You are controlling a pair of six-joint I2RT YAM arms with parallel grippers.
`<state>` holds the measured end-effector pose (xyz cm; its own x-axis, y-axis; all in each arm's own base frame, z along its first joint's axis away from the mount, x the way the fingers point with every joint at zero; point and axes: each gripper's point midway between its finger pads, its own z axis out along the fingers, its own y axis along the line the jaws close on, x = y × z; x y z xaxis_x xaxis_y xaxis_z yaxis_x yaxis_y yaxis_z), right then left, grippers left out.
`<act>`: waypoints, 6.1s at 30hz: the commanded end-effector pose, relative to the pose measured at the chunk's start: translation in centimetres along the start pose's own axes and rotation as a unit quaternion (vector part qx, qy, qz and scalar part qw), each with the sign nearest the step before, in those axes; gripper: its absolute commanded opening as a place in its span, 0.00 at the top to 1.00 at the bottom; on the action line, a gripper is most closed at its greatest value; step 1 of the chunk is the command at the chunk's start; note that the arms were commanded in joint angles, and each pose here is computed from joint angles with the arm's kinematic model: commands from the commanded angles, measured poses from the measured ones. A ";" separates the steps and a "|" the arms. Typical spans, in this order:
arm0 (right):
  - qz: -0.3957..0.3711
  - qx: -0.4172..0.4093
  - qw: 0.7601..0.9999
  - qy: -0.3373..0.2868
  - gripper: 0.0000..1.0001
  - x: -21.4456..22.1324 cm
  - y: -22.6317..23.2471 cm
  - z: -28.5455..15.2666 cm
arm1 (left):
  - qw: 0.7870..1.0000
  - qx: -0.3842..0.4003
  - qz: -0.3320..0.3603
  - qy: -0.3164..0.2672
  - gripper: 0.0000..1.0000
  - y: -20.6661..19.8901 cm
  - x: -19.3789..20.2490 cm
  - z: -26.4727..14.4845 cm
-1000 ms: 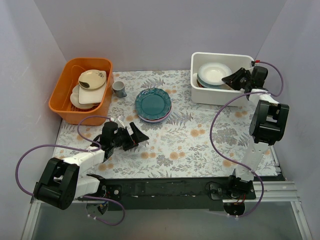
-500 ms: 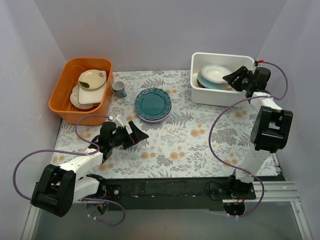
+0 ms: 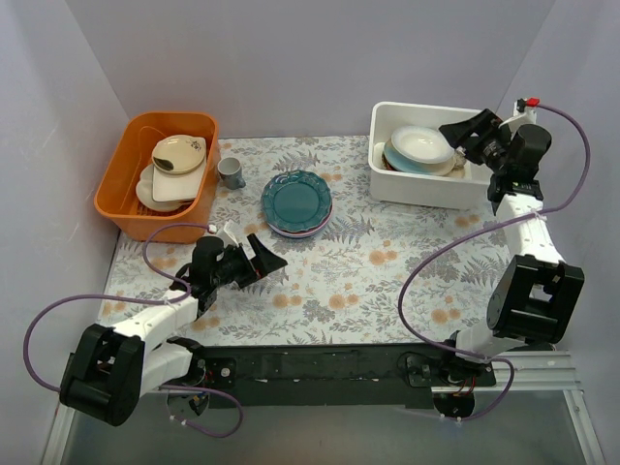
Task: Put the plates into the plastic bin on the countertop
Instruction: Move the plate to the center of the board, then pick up the plate at the center of the board.
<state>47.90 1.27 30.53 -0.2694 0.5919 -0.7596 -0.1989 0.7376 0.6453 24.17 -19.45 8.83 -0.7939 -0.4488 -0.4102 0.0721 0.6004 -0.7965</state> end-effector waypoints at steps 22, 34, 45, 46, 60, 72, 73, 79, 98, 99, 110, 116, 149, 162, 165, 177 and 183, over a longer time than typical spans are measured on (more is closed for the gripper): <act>-0.066 -0.100 0.982 0.145 0.19 14.6 10.1 -1.9 | 0.997 -0.054 0.007 -0.061 0.02 -0.3 -4.3 0.3; -0.059 -0.115 0.967 0.221 0.23 22.9 10.8 -3.8 | 0.992 -0.089 0.016 -0.086 0.04 0.1 -7.1 2.1; -0.050 -0.106 0.959 0.259 0.23 27.0 9.2 -6.8 | 0.987 -0.125 0.027 -0.102 0.24 0.9 -11.7 6.6; -0.051 -0.105 0.958 0.261 0.24 27.1 9.0 -6.9 | 0.986 -0.133 0.026 -0.096 0.24 1.6 -11.7 7.1; -0.045 -0.094 0.954 0.281 0.24 28.9 7.6 -8.2 | 0.980 -0.182 0.044 -0.065 0.37 5.1 -13.1 12.1; -0.034 -0.092 0.952 0.290 0.25 30.0 7.0 -8.2 | 0.986 -0.160 0.042 -0.029 1.00 6.3 -9.8 11.7; -0.032 -0.090 0.952 0.291 0.24 30.2 6.9 -8.2 | 0.988 -0.144 0.044 -0.038 1.00 5.2 -10.0 11.1; -0.021 -0.096 0.950 0.296 0.25 30.9 6.8 -7.9 | 0.993 -0.098 0.054 -0.035 1.00 3.3 -8.2 8.4; 0.003 -0.143 0.927 0.345 0.31 35.8 10.5 -6.4 | 0.996 -0.067 0.052 -0.022 1.00 1.2 -6.0 4.7; 0.003 -0.147 0.927 0.344 0.31 36.0 10.7 -6.4 | 0.996 -0.064 0.054 -0.024 1.00 1.0 -6.2 4.6; -0.006 -0.074 0.930 0.360 0.31 38.5 8.9 -5.4 | 0.997 -0.052 0.051 -0.024 1.00 0.4 -5.5 3.6; -0.045 0.005 0.934 0.354 0.28 39.0 7.7 -5.1 | 0.997 -0.031 0.061 -0.038 1.00 -1.2 -6.0 2.6; 0.101 -0.122 0.898 0.410 0.27 44.7 12.9 -6.3 | 0.999 -0.014 0.030 0.001 1.00 0.4 -2.7 2.9; 0.149 -0.296 0.848 0.412 0.49 43.3 18.2 -8.4 | 0.999 -0.028 0.026 0.008 1.00 1.9 -2.1 3.5; 0.151 -0.339 0.833 0.409 0.65 42.8 19.2 -9.0 | 0.999 -0.031 0.024 0.009 1.00 2.2 -2.0 3.6; 0.154 -0.399 0.792 0.435 0.87 43.1 20.1 -10.6 | 0.999 -0.034 0.020 0.017 1.00 2.7 -1.6 4.2; 0.109 -0.376 0.801 0.454 0.89 44.2 19.2 -10.2 | 0.999 -0.024 0.023 0.015 1.00 2.2 -1.9 4.1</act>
<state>33.16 33.57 7.64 -0.8222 0.3898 -0.4148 -0.3200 0.2862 0.9032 30.42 -15.54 4.46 -0.7126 -0.5635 -0.4179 -0.1347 0.6945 -0.7067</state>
